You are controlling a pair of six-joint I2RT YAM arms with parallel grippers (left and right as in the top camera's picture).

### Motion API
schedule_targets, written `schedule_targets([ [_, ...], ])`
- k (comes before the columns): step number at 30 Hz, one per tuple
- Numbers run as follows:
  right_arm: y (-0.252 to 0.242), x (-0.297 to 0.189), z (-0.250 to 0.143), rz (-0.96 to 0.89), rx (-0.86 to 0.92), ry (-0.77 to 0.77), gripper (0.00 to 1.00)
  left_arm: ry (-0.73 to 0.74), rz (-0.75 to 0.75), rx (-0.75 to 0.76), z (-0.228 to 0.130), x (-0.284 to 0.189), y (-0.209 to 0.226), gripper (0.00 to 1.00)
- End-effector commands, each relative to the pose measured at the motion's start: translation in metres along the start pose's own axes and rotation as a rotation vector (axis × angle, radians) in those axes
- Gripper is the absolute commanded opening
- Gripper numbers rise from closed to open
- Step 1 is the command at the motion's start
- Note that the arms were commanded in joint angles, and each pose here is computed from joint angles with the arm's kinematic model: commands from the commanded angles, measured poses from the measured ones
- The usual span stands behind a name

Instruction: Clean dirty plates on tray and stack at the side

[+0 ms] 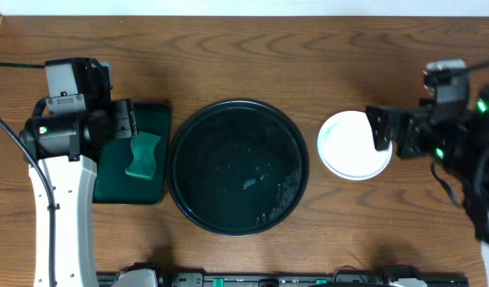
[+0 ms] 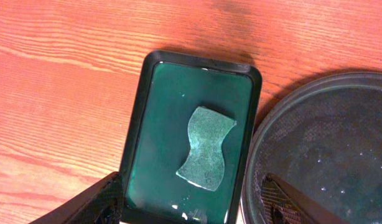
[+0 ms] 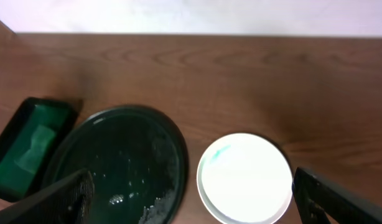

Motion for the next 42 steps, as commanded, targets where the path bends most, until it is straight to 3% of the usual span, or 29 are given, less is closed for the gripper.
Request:
schedule_targets([
  [1,-0.001,-0.03,-0.012,-0.055,-0.071,-0.02,0.99,-0.007,-0.011,-0.008,0.0,-0.002,0.0,0.71],
  [6,-0.022,-0.059,-0.024,-0.25,-0.081,-0.057,0.99,-0.007,-0.011,-0.008,0.0,-0.002,0.0,0.72],
  [9,-0.036,-0.032,-0.028,-0.297,-0.082,-0.063,0.99,-0.007,-0.011,-0.008,0.001,-0.002,0.0,0.72],
  [12,-0.046,-0.001,-0.039,-0.277,-0.114,-0.163,0.99,-0.007,-0.011,-0.007,0.0,-0.002,0.0,0.72],
  [20,-0.058,0.058,-0.144,-0.144,-0.206,-0.456,0.99,-0.007,-0.011,-0.007,0.0,-0.002,0.0,0.72],
  [26,-0.065,0.078,-0.186,-0.114,-0.222,-0.514,0.99,-0.007,-0.011,-0.008,0.001,-0.002,0.0,0.72],
  [42,-0.067,0.087,-0.199,-0.099,-0.228,-0.523,0.99,-0.007,-0.011,-0.007,0.001,-0.002,0.0,0.72],
])
Point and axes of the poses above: each gripper's point midway between its finger pads, its own x axis out along the fingers, its own y axis along the line the jaws close on, z = x × y, the point moved 4 cm from there along -x, back along the fingers, and after that the axes turned 3 degrees about x, right-handed, at the moved point
